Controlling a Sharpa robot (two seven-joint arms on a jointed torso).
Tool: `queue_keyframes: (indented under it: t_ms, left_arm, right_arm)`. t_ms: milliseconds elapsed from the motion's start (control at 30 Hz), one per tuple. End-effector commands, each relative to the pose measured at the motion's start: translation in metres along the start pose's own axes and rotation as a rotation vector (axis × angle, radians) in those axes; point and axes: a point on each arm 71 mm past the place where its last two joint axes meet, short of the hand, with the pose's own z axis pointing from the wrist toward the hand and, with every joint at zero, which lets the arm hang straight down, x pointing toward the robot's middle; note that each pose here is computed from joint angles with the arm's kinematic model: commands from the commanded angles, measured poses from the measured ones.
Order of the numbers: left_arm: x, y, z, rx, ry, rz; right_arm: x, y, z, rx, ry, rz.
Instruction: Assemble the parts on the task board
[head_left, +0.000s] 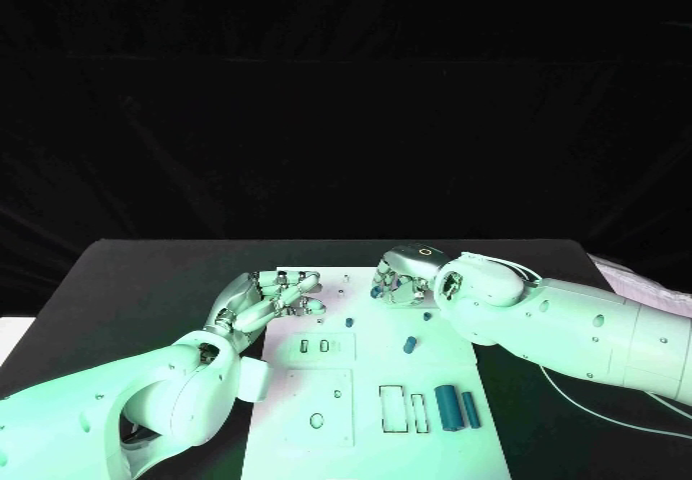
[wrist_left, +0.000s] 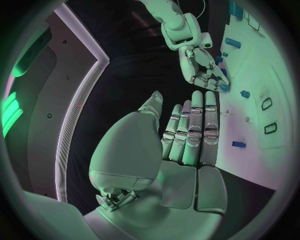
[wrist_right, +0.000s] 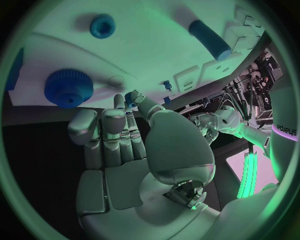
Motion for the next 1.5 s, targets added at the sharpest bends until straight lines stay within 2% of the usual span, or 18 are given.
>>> queue_keyframes:
  t_ms: [33, 300, 533, 1067, 1500]
  left_arm:
    - [0.0017, -0.0007, 0.0004, 0.001, 0.018, -0.011]
    - [0.0019, -0.0003, 0.0009, -0.002, 0.020, -0.012]
    - [0.0011, 0.0010, 0.0028, -0.004, 0.018, -0.011]
    - [0.0002, 0.0015, 0.0031, -0.006, 0.017, -0.011]
    - [0.0004, 0.0015, 0.0030, -0.007, 0.019, -0.011]
  right_arm:
    - [-0.003, 0.001, 0.002, 0.024, -0.043, 0.021]
    - [-0.003, 0.003, 0.013, 0.058, -0.073, 0.010]
    - [-0.003, 0.006, 0.022, 0.061, -0.088, 0.006]
    - [-0.011, 0.015, 0.028, 0.033, -0.141, 0.014]
    - [-0.011, 0.022, 0.033, 0.019, -0.126, 0.019]
